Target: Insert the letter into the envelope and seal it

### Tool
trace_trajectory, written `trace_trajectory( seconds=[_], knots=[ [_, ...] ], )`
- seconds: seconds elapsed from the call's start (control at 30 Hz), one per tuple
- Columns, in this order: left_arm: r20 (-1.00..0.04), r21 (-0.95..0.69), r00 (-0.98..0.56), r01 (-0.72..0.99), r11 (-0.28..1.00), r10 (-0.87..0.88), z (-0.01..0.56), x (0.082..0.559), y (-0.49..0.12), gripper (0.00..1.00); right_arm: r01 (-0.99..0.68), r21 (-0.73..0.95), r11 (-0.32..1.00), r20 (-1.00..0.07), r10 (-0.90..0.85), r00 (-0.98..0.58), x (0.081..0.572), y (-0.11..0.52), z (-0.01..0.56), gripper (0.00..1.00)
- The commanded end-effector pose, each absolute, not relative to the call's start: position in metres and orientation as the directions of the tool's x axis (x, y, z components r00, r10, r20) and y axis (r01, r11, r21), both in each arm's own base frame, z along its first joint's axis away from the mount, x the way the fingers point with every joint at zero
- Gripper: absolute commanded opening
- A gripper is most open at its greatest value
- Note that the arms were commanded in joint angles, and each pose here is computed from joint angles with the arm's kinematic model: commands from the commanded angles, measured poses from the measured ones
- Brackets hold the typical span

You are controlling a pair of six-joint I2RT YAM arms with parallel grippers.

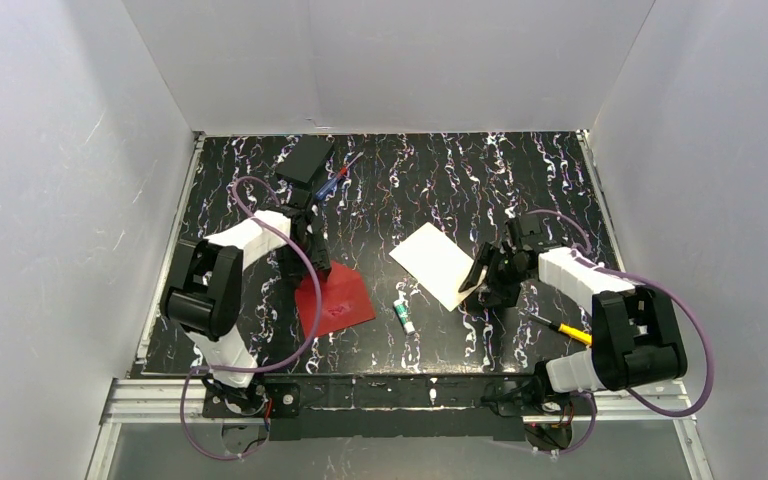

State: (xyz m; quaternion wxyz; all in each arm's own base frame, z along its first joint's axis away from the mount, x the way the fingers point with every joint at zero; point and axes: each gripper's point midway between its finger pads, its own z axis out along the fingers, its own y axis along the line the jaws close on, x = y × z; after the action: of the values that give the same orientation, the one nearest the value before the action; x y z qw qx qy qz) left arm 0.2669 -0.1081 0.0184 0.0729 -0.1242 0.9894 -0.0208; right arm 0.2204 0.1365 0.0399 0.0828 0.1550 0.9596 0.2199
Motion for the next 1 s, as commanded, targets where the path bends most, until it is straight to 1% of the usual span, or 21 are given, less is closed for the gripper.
trace_trajectory(
  seconds=[0.0,0.13,0.23,0.3,0.4,0.53,0.6,0.67,0.73,0.83,0.97],
  knots=[
    [-0.165,-0.064,-0.960,-0.220,0.973,-0.228,0.016,0.289,-0.105,0.62,0.300,0.543,0.784,-0.110,0.421,-0.900,0.237,0.151,0.033,0.77],
    [-0.189,-0.091,-0.958,-0.204,0.975,-0.218,0.029,0.298,-0.109,0.62,0.311,0.576,0.756,-0.175,0.486,-0.856,0.246,0.148,0.026,0.74],
    [-0.220,-0.120,-0.952,-0.191,0.974,-0.213,0.047,0.305,-0.112,0.65,0.335,0.591,0.734,-0.198,0.535,-0.821,0.250,0.145,0.019,0.74],
    [-0.226,-0.188,-0.949,-0.180,0.966,-0.220,0.064,0.307,-0.124,0.69,0.355,0.586,0.728,-0.196,0.553,-0.810,0.247,0.143,0.011,0.73],
    [-0.262,-0.293,-0.937,-0.152,0.944,-0.232,0.093,0.317,-0.141,0.73,0.347,0.589,0.730,-0.231,0.563,-0.793,0.250,0.139,0.008,0.72],
    [-0.324,-0.421,-0.927,-0.036,0.906,-0.187,0.130,0.335,-0.174,0.76,0.327,0.595,0.734,-0.243,0.553,-0.797,0.248,0.139,0.004,0.72],
    [-0.355,-0.476,-0.925,0.055,0.878,-0.135,0.140,0.341,-0.198,0.76,0.319,0.601,0.733,-0.243,0.547,-0.801,0.247,0.140,0.002,0.72],
    [-0.374,-0.527,-0.923,0.133,0.839,-0.089,0.143,0.346,-0.225,0.74,0.306,0.610,0.731,-0.246,0.542,-0.804,0.246,0.142,0.001,0.73],
    [-0.368,-0.578,-0.928,0.176,0.797,-0.063,0.138,0.350,-0.250,0.73,0.298,0.617,0.729,-0.251,0.541,-0.803,0.246,0.142,0.000,0.73],
    [-0.333,-0.639,-0.940,0.168,0.751,-0.073,0.119,0.361,-0.280,0.69,0.286,0.628,0.724,-0.264,0.544,-0.797,0.247,0.142,0.000,0.73],
    [-0.296,-0.743,-0.953,0.185,0.643,-0.068,0.098,0.370,-0.326,0.64,0.275,0.644,0.714,-0.271,0.549,-0.790,0.249,0.143,0.003,0.73]
  ],
)
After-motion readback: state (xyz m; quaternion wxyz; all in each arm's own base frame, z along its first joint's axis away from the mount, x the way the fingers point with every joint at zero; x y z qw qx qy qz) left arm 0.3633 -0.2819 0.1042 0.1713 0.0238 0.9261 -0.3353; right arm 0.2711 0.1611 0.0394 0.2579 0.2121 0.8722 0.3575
